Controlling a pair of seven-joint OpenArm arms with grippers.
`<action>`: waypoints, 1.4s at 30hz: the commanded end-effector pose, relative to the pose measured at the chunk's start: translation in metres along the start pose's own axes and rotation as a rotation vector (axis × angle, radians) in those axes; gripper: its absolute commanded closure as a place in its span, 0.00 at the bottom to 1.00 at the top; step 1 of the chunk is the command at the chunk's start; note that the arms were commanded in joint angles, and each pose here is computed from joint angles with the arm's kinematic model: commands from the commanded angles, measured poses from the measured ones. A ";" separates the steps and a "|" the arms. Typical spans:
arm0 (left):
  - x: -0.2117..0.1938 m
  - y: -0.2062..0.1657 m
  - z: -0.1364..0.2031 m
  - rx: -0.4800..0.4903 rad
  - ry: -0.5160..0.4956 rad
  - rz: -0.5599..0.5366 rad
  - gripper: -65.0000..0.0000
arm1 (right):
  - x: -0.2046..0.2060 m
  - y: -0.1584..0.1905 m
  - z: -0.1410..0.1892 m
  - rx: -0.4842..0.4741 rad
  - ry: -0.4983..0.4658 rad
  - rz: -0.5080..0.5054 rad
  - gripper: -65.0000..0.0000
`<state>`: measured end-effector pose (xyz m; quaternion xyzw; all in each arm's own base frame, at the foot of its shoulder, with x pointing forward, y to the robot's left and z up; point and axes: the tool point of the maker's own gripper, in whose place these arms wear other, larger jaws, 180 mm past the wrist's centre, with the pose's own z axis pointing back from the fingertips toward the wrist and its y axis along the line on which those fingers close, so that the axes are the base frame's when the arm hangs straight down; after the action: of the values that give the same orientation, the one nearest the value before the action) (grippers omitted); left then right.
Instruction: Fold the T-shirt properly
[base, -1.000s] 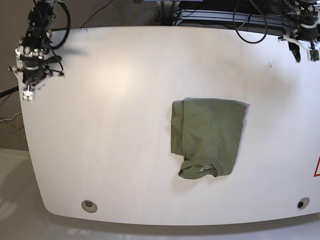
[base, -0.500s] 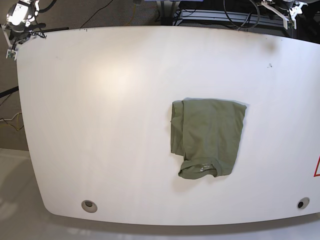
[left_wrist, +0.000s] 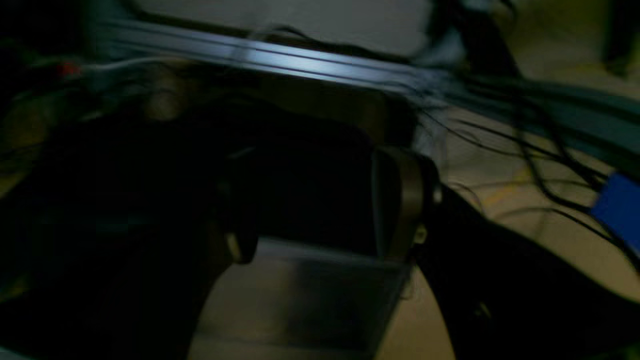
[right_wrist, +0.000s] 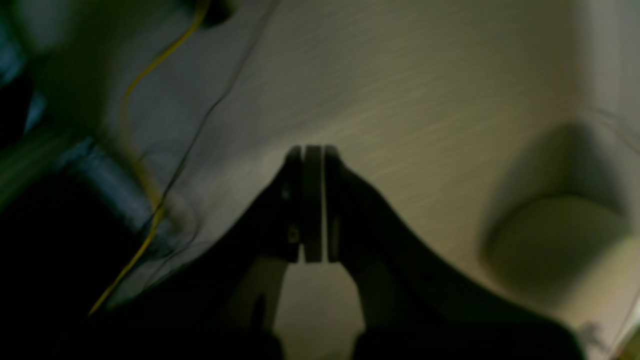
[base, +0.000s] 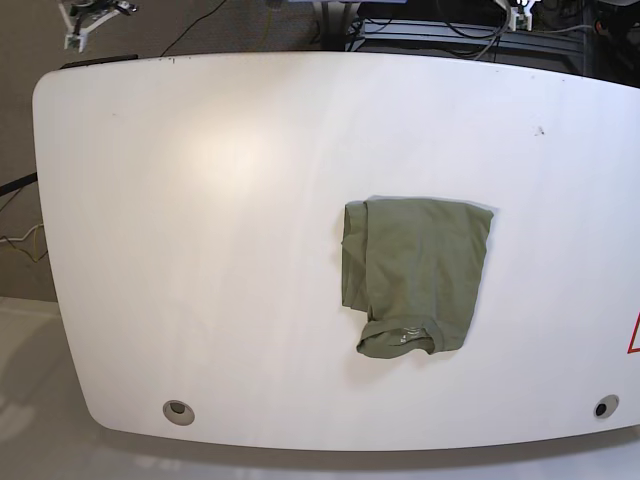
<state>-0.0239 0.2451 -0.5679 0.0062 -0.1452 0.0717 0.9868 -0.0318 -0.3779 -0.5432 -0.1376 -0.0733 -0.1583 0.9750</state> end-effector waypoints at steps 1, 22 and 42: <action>-0.010 -0.014 -0.016 -0.025 0.028 -0.003 0.50 | -0.013 0.004 -0.014 0.012 0.012 -0.006 1.00; -0.042 -0.055 -0.079 -0.033 0.129 -0.166 0.50 | -0.036 0.147 -0.064 0.241 -0.020 0.127 0.97; 0.000 -0.047 -0.092 0.106 0.061 -0.359 0.49 | -0.092 0.227 -0.047 0.377 0.173 0.322 0.93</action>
<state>0.0046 0.2042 -0.6554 0.0818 -0.1025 -0.0955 0.9868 -0.0508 -0.1546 -0.6602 0.0536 0.0190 0.0033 0.9984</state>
